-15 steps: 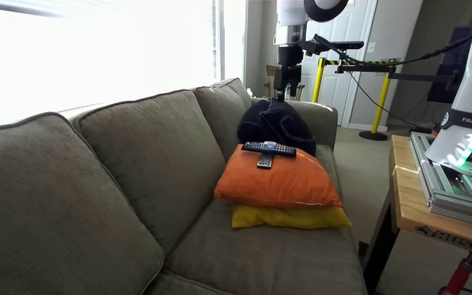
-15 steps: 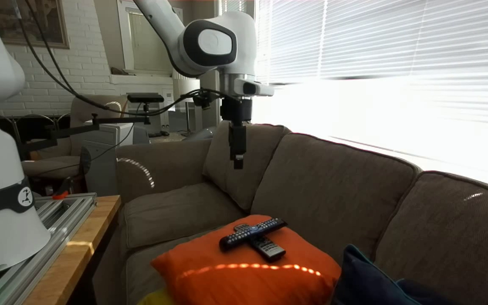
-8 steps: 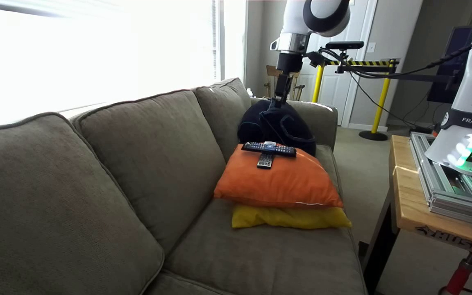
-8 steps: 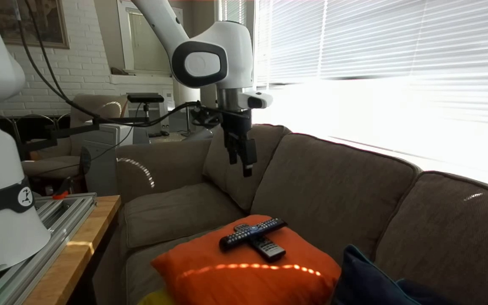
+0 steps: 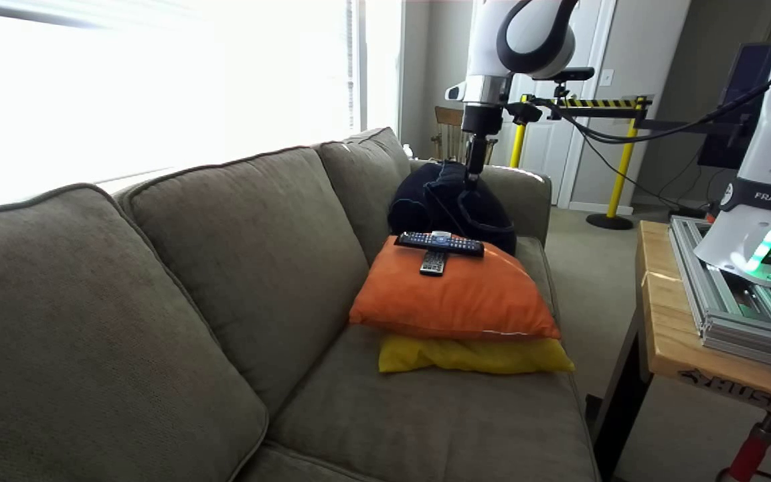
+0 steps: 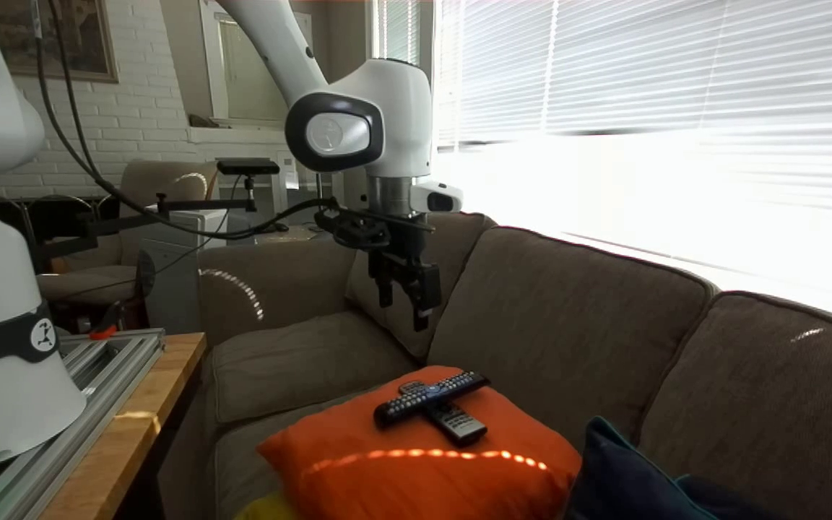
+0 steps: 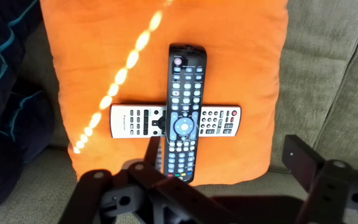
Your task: Put the two remotes parallel to each other
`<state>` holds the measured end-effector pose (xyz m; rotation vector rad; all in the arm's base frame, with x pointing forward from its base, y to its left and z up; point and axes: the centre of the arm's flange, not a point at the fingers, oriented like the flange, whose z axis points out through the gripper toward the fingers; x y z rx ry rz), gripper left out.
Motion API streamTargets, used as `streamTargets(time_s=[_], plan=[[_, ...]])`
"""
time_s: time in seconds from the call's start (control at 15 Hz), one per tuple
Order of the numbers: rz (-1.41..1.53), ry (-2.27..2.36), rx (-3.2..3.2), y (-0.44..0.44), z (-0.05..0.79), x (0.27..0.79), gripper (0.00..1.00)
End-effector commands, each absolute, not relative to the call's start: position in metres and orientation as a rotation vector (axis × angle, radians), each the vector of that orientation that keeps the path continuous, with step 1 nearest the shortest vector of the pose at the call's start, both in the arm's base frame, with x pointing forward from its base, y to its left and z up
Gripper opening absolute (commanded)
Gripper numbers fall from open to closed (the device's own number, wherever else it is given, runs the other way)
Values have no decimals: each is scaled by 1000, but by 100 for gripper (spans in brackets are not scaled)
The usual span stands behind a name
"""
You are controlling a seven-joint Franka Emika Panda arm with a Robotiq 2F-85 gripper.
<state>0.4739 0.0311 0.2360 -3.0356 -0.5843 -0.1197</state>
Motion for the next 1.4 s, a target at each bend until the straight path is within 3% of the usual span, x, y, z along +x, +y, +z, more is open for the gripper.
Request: streamTargets(time_s=[0.0, 0.73, 1.33], plan=[[-194, -577, -3097, 24, 210, 471, 100], [-168, -328, -3099, 29, 150, 458, 100], [-202, -424, -3068, 38, 127, 455, 100]])
